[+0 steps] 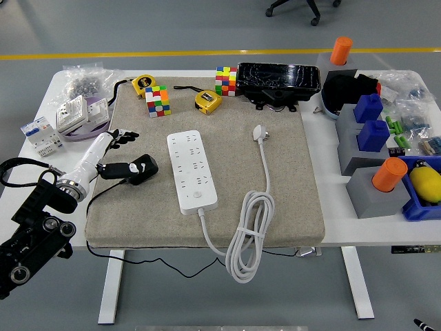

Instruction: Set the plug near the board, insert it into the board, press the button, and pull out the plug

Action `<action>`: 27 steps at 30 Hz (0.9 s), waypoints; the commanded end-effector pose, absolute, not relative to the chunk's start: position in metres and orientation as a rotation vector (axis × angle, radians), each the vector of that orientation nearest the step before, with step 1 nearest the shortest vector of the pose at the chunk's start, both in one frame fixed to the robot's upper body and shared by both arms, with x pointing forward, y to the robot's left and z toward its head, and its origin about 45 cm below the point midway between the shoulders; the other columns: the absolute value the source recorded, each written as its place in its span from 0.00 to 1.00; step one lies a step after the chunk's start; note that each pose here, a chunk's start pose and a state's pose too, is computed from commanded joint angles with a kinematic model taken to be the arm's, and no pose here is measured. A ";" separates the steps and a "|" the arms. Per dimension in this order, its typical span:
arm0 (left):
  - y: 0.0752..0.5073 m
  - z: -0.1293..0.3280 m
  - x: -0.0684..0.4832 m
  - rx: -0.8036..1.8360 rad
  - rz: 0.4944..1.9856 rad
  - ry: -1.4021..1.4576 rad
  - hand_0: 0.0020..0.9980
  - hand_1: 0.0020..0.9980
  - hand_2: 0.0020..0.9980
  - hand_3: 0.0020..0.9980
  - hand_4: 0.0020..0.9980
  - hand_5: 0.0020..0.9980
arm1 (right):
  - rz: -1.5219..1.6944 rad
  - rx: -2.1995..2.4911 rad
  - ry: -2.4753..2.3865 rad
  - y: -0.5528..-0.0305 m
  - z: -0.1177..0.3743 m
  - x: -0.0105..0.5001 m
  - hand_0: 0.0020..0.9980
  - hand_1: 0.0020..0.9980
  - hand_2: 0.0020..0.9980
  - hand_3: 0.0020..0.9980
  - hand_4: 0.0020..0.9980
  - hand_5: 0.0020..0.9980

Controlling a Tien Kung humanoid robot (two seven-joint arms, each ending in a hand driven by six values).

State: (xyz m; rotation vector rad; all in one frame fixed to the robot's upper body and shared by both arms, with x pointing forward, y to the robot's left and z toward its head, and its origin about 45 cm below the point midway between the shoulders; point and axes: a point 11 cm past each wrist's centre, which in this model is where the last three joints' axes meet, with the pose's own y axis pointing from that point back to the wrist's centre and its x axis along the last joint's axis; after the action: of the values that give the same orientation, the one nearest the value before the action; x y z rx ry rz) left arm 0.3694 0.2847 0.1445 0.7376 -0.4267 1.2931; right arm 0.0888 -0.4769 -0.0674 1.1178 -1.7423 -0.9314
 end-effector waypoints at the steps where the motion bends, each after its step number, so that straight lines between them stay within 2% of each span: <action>1: 0.284 0.144 0.369 0.743 1.290 -0.429 0.79 0.84 0.80 0.78 1.00 0.31 | -0.931 1.118 -1.742 -0.477 -0.067 0.089 0.65 0.66 0.66 0.56 0.91 0.50; 3: 0.282 0.142 0.370 0.762 1.280 -0.447 0.79 0.84 0.80 0.78 1.00 0.31 | -0.930 1.119 -1.743 -0.477 -0.067 0.089 0.65 0.66 0.66 0.56 0.91 0.50; 4: 0.281 0.141 0.370 0.771 1.276 -0.460 0.79 0.82 0.77 0.77 1.00 0.10 | -0.929 1.121 -1.744 -0.477 -0.067 0.090 0.65 0.66 0.66 0.56 0.91 0.50; 9: 0.277 0.135 0.372 0.815 1.261 -0.507 0.79 0.82 0.77 0.77 1.00 0.10 | -0.927 1.126 -1.748 -0.476 -0.067 0.093 0.65 0.66 0.66 0.56 0.91 0.50; 10: 0.277 0.134 0.372 0.823 1.261 -0.508 0.77 0.77 0.70 0.72 1.00 0.07 | -0.927 1.126 -1.749 -0.476 -0.066 0.093 0.65 0.66 0.66 0.56 0.91 0.51; 15: 0.278 0.128 0.373 0.841 1.268 -0.501 0.77 0.77 0.70 0.72 1.00 0.07 | -0.928 1.122 -1.749 -0.477 -0.067 0.092 0.65 0.66 0.66 0.56 0.91 0.51; 16: 0.278 0.127 0.374 0.842 1.270 -0.500 0.72 0.69 0.59 0.64 0.99 0.06 | -0.928 1.123 -1.749 -0.477 -0.067 0.092 0.65 0.66 0.66 0.56 0.91 0.50; 21: 0.278 0.126 0.376 0.835 1.282 -0.487 0.72 0.69 0.59 0.64 0.99 0.06 | -0.927 1.127 -1.745 -0.476 -0.067 0.093 0.65 0.66 0.66 0.56 0.91 0.50; 22: 0.278 0.127 0.377 0.831 1.285 -0.481 0.47 0.50 0.55 0.57 0.81 0.03 | -0.927 1.127 -1.746 -0.476 -0.067 0.093 0.65 0.66 0.66 0.56 0.91 0.51; 27: 0.276 0.129 0.379 0.814 1.294 -0.465 0.47 0.50 0.55 0.57 0.81 0.03 | -0.925 1.123 -1.744 -0.477 -0.066 0.092 0.65 0.66 0.66 0.56 0.91 0.51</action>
State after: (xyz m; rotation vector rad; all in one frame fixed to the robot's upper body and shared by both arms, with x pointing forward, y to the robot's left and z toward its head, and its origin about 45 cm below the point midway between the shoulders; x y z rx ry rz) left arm 0.3791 0.2765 0.1287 0.8144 -0.4652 1.2945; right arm 0.0917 -0.4775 -0.0663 1.1233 -1.7443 -0.9250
